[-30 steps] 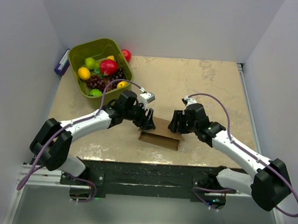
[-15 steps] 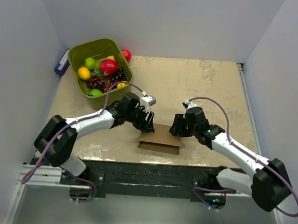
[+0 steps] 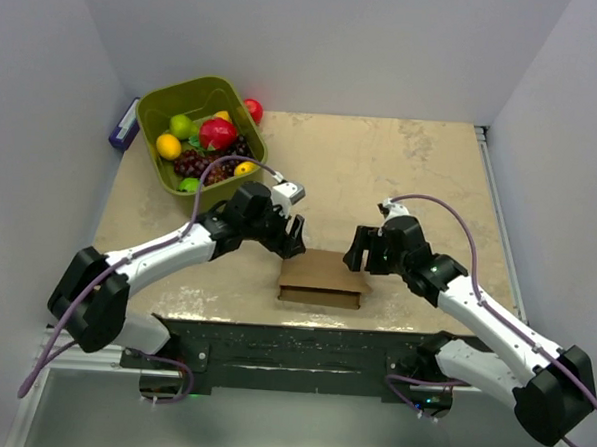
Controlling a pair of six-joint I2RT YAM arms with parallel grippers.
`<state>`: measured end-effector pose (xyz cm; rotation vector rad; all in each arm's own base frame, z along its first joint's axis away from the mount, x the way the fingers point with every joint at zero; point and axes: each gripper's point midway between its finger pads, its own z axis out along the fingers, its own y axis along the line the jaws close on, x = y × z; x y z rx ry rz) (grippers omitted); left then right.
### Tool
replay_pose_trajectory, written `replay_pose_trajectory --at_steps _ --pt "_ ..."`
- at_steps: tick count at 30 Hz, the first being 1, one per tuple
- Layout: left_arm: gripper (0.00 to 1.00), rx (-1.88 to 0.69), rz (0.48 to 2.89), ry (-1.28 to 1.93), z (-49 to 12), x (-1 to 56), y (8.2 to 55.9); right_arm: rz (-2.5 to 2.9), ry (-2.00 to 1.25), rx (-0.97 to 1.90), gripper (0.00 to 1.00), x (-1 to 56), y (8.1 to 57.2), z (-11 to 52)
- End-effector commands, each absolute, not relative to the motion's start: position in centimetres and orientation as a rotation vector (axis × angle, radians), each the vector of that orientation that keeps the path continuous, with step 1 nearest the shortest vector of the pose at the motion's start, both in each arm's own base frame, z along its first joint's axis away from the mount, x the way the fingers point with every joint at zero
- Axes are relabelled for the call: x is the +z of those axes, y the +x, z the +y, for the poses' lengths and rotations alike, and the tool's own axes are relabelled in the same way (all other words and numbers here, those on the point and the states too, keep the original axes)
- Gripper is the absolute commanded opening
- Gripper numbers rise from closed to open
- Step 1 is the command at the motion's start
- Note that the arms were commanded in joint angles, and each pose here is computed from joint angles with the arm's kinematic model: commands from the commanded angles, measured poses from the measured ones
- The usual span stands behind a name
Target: Fold the paper box
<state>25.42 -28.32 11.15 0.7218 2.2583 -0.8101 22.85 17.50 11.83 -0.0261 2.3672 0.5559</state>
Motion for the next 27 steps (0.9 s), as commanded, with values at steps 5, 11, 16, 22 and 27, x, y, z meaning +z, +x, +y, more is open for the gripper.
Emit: replay_pose_trajectory --at_steps 5,11,16,22,27 --pt "0.73 -0.714 2.229 0.591 -25.3 13.2 24.5 2.388 -0.002 0.550 0.75 12.9 21.8 16.8" --pt "0.74 -0.818 2.264 0.505 -24.2 12.6 21.5 2.413 0.012 0.569 0.72 12.0 21.0 16.7" --pt "0.74 -0.884 2.260 0.432 -24.1 11.7 20.6 2.422 0.032 0.573 0.68 11.2 20.5 16.5" --pt "0.74 -0.932 2.252 0.378 -24.3 10.6 20.3 2.456 0.046 0.559 0.59 9.2 19.8 16.1" --pt "0.71 -0.941 2.270 0.368 -24.2 9.1 20.0 2.477 0.058 0.549 0.54 7.9 19.2 15.7"
